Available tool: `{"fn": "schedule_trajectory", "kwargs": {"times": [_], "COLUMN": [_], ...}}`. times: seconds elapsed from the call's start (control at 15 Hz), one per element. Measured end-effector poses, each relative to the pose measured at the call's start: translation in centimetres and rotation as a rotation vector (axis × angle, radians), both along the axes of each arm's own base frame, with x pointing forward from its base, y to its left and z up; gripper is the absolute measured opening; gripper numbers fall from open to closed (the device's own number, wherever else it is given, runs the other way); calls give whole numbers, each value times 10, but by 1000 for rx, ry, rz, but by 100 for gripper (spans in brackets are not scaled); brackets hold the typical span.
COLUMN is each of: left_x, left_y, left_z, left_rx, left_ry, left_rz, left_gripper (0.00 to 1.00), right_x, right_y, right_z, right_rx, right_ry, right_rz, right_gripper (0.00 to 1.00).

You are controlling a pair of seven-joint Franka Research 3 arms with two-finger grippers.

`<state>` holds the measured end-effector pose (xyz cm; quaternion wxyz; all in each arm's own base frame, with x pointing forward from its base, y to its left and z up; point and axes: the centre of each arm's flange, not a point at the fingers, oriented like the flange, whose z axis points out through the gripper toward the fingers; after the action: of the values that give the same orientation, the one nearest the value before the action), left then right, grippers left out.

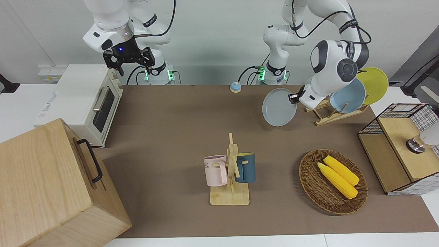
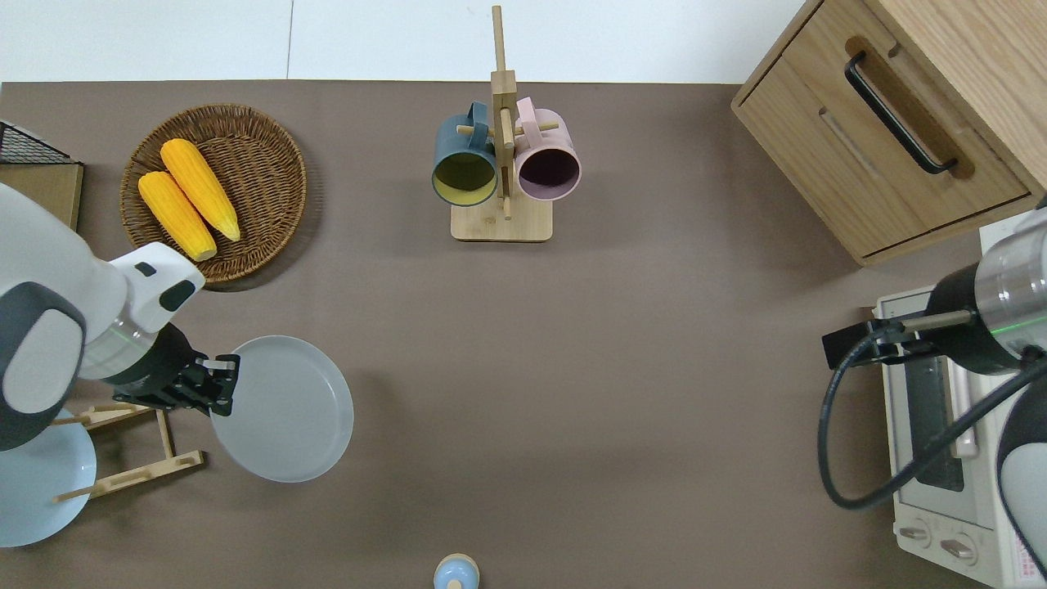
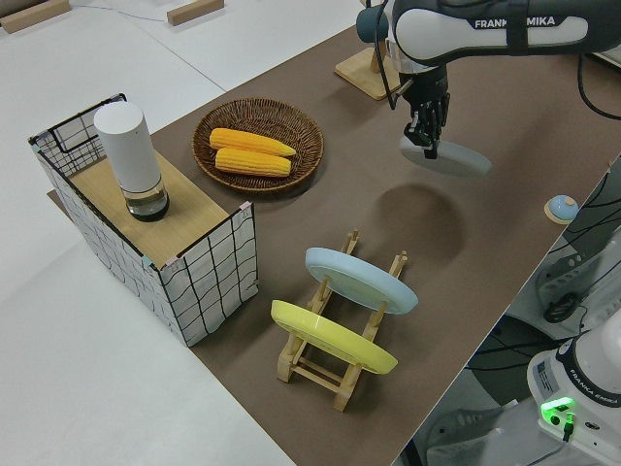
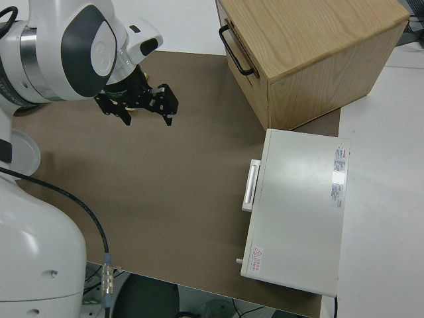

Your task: Pick gray plate from low plate rack and place it on table with left arm

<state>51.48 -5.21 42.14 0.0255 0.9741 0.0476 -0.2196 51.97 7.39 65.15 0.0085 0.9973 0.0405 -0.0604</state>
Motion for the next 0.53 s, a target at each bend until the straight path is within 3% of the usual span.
{"fn": "schedule_trajectory", "kwargs": {"times": [0.4,0.53], "left_x": [3,5], "left_y": [5,10], "left_z": [-25,-29], "left_rx": [8,17], "left_ry": [4,8], "left_rz": [11,14], "left_gripper": [13,33], "right_x": [0,0], "right_y": [0,0], "right_z": [0,0], "right_rx": [0,0], "right_ry": [0,0], "right_rz": [0,0], "right_gripper": [99,99]}}
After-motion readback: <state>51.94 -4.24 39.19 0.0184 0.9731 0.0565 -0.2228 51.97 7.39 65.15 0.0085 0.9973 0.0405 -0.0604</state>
